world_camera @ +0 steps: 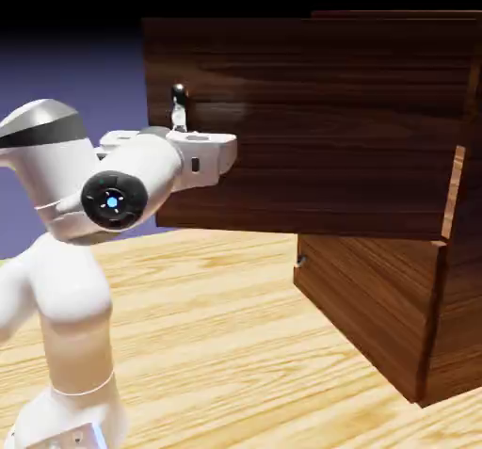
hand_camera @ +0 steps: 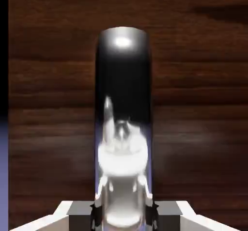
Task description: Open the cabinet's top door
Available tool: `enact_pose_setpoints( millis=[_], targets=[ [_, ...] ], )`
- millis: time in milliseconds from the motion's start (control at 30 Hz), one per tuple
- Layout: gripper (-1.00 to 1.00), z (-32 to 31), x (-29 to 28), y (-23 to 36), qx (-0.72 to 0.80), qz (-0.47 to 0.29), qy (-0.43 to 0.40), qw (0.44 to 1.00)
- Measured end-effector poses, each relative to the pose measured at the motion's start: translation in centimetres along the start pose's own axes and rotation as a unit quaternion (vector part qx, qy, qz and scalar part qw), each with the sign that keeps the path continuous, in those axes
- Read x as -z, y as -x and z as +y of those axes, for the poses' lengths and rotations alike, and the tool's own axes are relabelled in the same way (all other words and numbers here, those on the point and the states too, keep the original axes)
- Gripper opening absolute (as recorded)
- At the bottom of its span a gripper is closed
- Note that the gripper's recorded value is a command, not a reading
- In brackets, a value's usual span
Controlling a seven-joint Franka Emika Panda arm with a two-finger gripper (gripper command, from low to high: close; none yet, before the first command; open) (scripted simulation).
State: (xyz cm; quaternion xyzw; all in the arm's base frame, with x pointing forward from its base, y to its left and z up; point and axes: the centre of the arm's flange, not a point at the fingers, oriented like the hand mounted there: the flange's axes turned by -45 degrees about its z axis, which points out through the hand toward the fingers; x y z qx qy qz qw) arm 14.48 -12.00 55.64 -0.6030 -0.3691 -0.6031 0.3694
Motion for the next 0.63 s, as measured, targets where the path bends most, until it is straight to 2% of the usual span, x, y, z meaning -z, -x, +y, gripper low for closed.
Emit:
enact_pose_setpoints(
  millis=[300,633],
  targets=[
    [-1.0,4.3,9.4,0.0,0.0,0.0,-0.111,0.994],
    [-1.0,10.1,17.1,0.0,0.0,0.0,-0.213,0.977]
  ],
)
